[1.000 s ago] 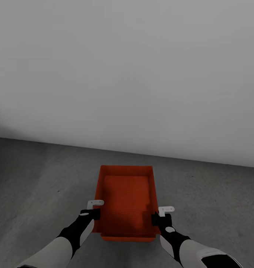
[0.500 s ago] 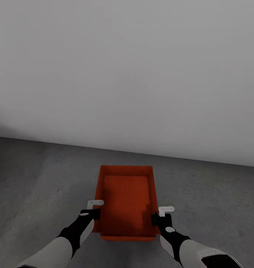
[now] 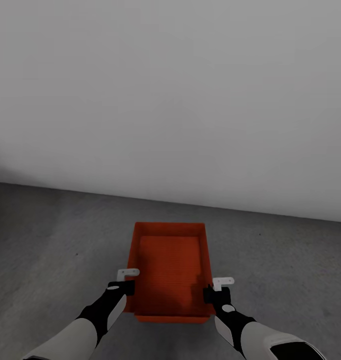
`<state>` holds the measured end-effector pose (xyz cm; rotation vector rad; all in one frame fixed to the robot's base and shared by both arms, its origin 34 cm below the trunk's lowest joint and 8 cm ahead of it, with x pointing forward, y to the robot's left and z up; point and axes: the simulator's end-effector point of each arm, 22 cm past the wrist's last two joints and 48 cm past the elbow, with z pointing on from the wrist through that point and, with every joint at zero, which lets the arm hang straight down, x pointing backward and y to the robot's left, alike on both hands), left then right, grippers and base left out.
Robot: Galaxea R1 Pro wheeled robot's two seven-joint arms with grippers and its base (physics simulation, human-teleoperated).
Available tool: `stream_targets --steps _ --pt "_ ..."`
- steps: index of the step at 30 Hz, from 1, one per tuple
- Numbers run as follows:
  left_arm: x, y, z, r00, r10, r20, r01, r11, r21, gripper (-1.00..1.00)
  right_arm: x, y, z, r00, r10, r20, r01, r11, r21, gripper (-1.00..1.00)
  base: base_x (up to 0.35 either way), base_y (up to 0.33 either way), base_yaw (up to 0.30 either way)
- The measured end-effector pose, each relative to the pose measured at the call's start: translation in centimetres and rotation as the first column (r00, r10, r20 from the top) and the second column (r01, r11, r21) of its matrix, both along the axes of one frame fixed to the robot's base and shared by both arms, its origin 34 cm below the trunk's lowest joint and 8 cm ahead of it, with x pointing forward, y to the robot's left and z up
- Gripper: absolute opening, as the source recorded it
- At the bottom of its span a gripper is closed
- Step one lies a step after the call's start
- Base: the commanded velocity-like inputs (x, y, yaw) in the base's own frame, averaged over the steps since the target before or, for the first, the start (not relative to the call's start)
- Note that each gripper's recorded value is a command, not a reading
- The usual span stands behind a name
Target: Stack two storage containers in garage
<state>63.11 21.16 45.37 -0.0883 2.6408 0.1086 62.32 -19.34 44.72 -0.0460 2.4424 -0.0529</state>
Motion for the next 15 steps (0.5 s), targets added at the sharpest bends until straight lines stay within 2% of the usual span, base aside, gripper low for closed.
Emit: stream_targets --steps 15 --pt "0.00 0.01 0.00 1.000 0.001 0.000 -0.001 1.000 0.000 -1.00 0.01 0.01 0.00 1.000 0.000 0.000 0.000 1.000 0.000 -1.00 0.000 0.000 0.000"
